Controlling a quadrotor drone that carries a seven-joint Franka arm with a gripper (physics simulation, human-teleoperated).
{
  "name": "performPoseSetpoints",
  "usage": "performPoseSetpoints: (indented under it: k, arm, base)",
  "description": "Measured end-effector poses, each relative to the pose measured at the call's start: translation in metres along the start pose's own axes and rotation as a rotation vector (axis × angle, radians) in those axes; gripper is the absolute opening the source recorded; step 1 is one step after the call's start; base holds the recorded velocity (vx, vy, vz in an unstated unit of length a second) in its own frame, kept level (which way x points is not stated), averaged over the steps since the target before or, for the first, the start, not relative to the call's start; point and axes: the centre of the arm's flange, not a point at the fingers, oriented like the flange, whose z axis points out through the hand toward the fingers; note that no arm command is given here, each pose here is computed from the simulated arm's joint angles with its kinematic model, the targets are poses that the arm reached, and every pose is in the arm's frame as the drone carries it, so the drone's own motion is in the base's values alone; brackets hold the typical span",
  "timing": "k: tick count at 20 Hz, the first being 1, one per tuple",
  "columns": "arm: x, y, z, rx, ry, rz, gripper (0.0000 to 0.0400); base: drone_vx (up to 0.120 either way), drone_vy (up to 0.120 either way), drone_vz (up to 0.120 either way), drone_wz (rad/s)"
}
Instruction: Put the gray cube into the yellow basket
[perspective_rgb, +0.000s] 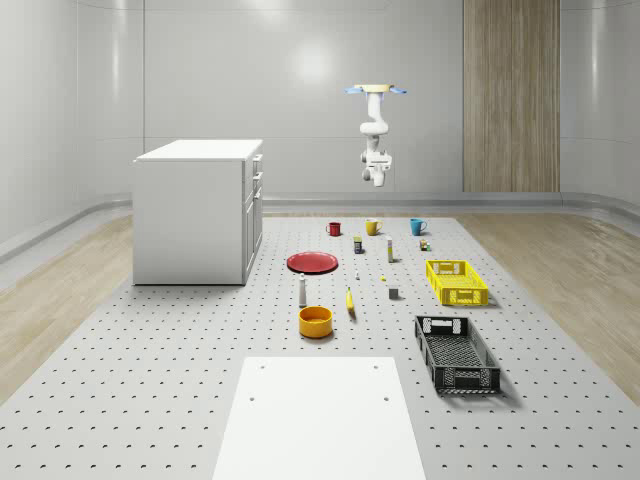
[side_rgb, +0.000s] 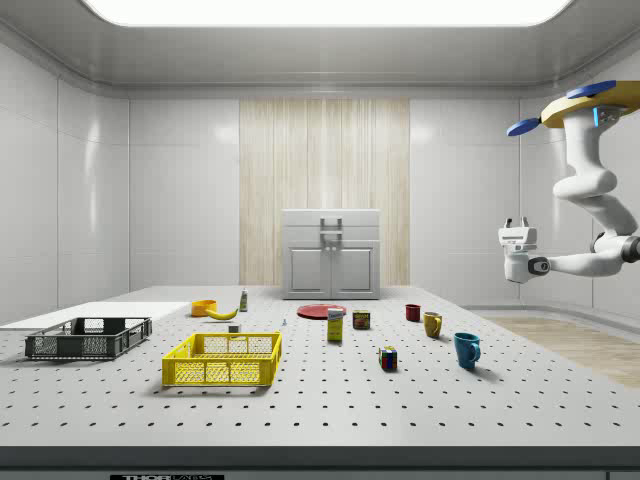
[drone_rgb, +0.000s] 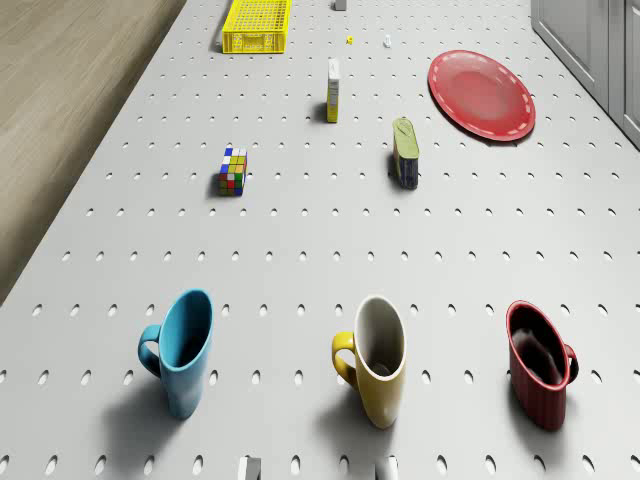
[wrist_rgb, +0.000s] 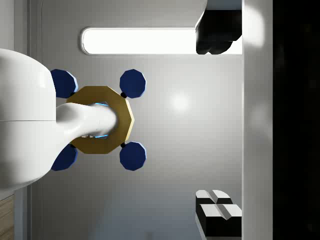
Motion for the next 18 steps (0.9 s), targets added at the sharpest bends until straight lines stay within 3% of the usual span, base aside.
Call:
performPoseSetpoints:
  k: [5, 11, 18]
  arm:
    - [-0.003, 0.003, -0.037, 0.003, 0.003, 0.000, 0.0400]
    - [-0.001, 0.001, -0.071, 0.006, 0.006, 0.000, 0.0400]
    - [0.000, 0.000, -0.088, 0.010, 0.010, 0.000, 0.0400]
  base:
    - [0.000, 0.000, 0.000, 0.000]
    - [0.120, 0.000, 0.000, 0.000]
    - [0.120, 0.000, 0.000, 0.000]
